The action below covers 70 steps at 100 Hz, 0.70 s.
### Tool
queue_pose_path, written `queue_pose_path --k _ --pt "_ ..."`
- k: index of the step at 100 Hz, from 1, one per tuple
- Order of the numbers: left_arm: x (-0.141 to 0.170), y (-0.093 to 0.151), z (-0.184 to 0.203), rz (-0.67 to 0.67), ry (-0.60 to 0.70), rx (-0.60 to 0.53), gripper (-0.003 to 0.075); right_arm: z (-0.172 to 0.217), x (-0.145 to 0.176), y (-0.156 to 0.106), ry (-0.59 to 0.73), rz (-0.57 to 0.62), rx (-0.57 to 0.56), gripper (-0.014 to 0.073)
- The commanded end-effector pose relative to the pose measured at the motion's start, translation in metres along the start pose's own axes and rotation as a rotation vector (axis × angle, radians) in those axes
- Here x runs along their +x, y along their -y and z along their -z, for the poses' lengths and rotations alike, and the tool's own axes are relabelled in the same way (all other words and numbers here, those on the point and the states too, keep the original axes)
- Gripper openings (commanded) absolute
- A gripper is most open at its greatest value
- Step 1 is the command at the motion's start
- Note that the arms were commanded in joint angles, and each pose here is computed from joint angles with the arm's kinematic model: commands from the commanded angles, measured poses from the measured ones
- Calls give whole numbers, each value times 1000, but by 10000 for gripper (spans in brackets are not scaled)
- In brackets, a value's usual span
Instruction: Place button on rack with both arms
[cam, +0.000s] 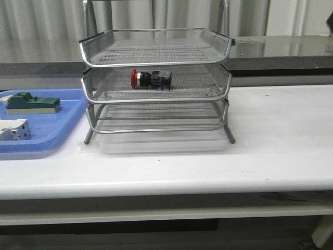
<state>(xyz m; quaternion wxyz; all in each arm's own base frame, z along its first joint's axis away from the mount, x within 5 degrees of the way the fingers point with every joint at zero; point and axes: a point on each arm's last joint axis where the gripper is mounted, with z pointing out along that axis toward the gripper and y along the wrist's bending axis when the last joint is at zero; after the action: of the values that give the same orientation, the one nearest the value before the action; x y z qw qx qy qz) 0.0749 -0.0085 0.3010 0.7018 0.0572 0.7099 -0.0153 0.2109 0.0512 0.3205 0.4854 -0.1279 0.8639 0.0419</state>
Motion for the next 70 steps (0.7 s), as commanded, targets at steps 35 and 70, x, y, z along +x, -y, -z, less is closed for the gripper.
queue_pose_path --k 35,70 --pt "-15 -3 1 22 99 -27 -20 96 59 13 387 -49 163 -62" --pt "-15 -3 1 22 99 -27 -20 118 85 7 398 -51 171 -66"
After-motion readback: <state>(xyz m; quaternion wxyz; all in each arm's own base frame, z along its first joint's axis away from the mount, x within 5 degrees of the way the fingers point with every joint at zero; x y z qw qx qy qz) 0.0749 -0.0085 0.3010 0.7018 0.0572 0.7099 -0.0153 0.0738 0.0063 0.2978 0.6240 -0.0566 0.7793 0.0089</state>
